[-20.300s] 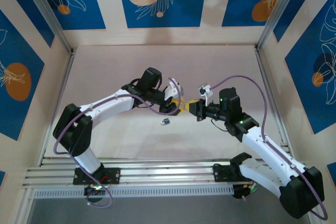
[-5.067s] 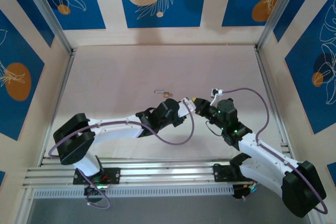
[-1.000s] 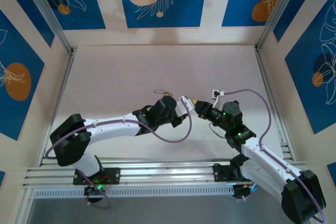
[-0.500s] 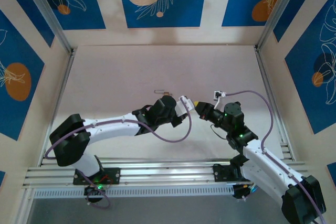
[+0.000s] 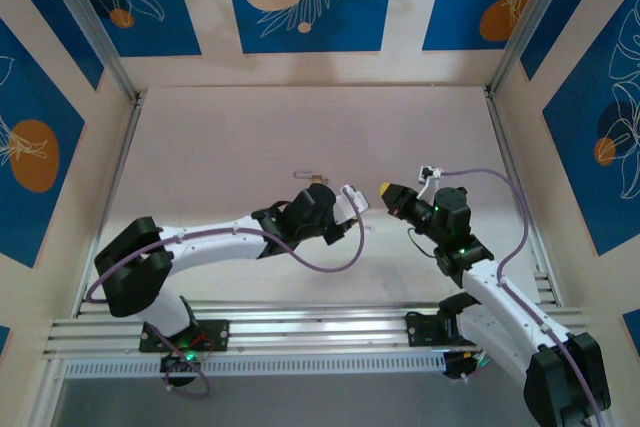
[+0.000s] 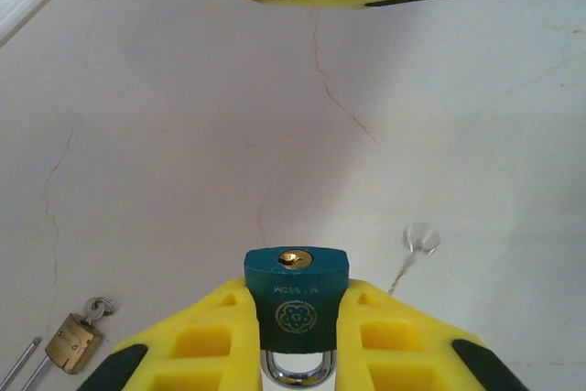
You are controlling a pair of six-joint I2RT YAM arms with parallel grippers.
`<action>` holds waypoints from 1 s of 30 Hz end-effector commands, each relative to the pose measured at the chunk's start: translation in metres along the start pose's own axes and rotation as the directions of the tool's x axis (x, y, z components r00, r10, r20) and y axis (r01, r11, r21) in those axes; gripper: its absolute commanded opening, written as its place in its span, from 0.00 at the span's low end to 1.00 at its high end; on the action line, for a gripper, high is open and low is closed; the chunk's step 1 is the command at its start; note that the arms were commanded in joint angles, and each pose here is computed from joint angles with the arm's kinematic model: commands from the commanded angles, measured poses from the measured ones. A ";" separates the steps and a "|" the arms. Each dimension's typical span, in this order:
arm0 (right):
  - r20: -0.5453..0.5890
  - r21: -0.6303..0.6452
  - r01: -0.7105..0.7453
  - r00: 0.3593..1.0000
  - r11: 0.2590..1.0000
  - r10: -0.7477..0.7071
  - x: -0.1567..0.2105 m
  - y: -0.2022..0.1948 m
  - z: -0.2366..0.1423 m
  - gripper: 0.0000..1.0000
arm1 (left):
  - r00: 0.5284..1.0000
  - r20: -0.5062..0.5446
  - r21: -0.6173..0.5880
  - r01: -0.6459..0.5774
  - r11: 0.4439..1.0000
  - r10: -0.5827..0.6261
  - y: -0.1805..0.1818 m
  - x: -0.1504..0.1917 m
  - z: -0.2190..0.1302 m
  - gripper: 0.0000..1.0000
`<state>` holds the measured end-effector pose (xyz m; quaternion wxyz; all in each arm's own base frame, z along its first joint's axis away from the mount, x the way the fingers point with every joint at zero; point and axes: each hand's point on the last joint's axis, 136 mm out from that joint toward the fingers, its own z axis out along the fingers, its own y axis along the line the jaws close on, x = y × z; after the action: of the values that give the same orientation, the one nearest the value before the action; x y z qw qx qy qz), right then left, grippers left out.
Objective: Unlock with the key
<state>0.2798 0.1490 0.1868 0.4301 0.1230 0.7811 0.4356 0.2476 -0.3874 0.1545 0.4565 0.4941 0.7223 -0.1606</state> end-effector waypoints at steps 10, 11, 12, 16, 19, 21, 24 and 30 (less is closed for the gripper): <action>-0.019 0.081 -0.002 1.000 0.997 0.004 -0.002 -0.013 -0.003 0.00 | 0.999 -0.047 -0.045 0.020 0.999 -0.022 0.008 0.017 0.008 0.17; -0.029 0.117 -0.011 0.999 0.993 0.014 0.000 -0.021 -0.003 0.00 | 0.998 -0.055 -0.051 0.022 0.998 -0.024 0.008 0.020 0.008 0.17; -0.044 0.147 -0.019 0.999 0.989 0.026 0.002 -0.027 -0.003 0.00 | 0.997 -0.067 -0.057 0.023 0.998 -0.027 0.009 0.024 0.009 0.17; -0.085 0.230 -0.037 0.995 0.973 0.058 0.009 -0.044 -0.006 0.00 | 0.990 -0.134 -0.074 0.041 0.996 -0.050 0.008 0.047 0.012 0.17; -0.120 0.272 -0.033 0.990 0.962 0.068 0.015 -0.052 -0.006 0.00 | 0.980 -0.184 -0.104 0.051 0.993 -0.070 0.010 0.065 0.014 0.17; -0.150 0.320 -0.031 0.985 0.947 0.083 0.021 -0.062 -0.007 0.00 | 0.968 -0.239 -0.130 0.050 0.990 -0.081 0.013 0.078 0.016 0.16; -0.193 0.372 -0.012 0.977 0.928 0.090 0.028 -0.073 -0.009 0.00 | 0.959 -0.269 -0.134 0.051 0.990 -0.086 0.012 0.087 0.016 0.16; -0.243 0.435 0.035 0.967 0.900 0.079 0.035 -0.087 -0.015 0.01 | 0.953 -0.292 -0.154 0.041 0.987 -0.085 0.015 0.095 0.013 0.16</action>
<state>0.2654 0.1147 0.1019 0.2876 0.1785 0.8950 0.2904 0.2540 -0.3460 0.0774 0.3777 0.4682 0.7964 -0.0621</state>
